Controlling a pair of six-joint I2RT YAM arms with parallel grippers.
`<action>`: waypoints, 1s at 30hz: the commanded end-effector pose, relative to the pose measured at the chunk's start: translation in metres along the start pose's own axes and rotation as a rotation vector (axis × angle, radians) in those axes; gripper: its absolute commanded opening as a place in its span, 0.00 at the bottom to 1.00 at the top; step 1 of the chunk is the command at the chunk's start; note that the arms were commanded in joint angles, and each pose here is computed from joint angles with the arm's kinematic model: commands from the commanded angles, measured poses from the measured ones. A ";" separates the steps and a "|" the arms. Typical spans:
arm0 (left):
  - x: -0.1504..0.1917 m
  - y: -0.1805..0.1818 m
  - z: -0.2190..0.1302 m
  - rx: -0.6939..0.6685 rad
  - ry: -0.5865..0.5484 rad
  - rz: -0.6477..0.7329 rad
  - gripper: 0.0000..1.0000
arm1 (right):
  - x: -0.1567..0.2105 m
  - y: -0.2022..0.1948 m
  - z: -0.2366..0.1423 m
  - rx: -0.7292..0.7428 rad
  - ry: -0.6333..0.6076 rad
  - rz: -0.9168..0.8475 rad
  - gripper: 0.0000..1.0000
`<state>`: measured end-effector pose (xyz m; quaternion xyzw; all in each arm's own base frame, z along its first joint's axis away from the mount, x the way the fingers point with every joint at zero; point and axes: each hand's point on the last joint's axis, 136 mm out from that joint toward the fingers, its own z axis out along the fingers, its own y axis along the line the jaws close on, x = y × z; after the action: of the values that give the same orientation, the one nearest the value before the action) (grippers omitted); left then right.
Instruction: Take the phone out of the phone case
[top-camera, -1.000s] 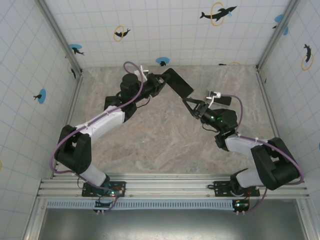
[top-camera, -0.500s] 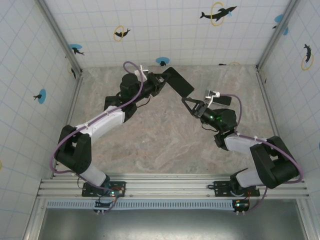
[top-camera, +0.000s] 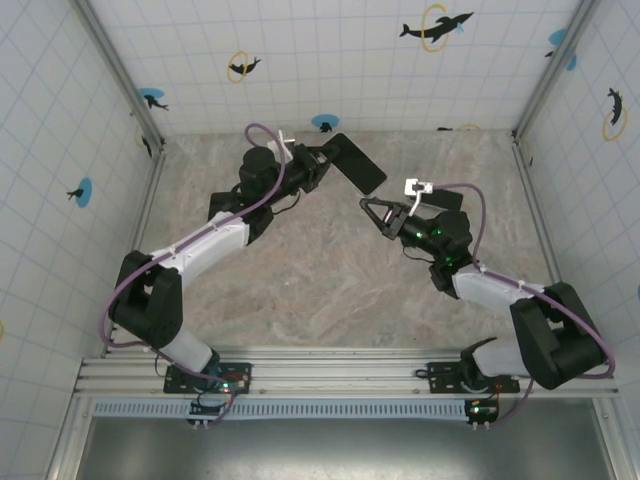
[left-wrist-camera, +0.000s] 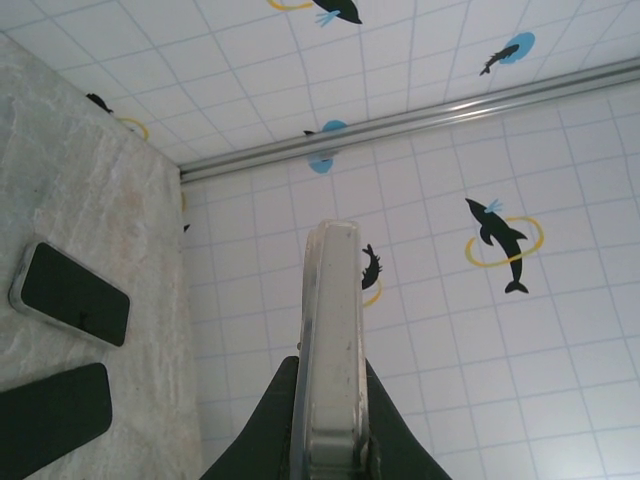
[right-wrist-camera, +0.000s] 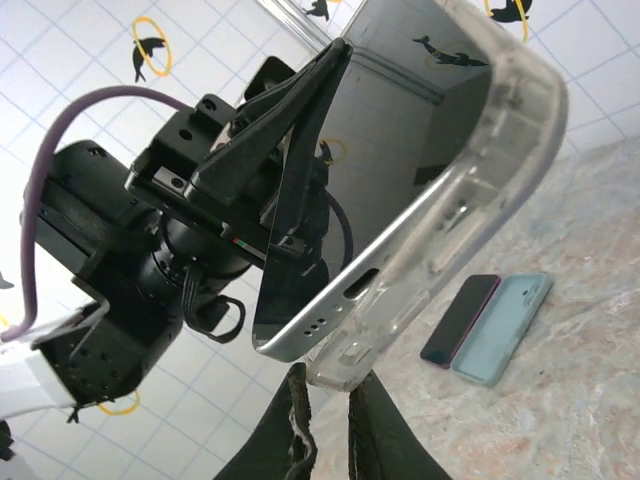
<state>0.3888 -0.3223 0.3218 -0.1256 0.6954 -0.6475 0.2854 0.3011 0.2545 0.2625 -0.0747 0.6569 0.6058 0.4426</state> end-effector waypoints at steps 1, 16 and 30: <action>0.020 -0.097 -0.020 0.235 0.067 0.063 0.00 | 0.018 -0.032 0.000 0.120 0.073 0.008 0.07; 0.033 -0.071 -0.024 0.138 0.171 0.477 0.00 | -0.007 0.002 -0.012 0.044 0.121 -0.188 0.44; 0.035 -0.084 -0.054 0.275 0.263 1.039 0.00 | 0.014 0.010 -0.026 -0.044 0.461 -0.535 0.56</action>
<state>0.3377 -0.3120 0.3565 0.2510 0.6730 -0.5466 0.4305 0.2891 0.2348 0.2626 -0.3097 0.7011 0.4606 0.4477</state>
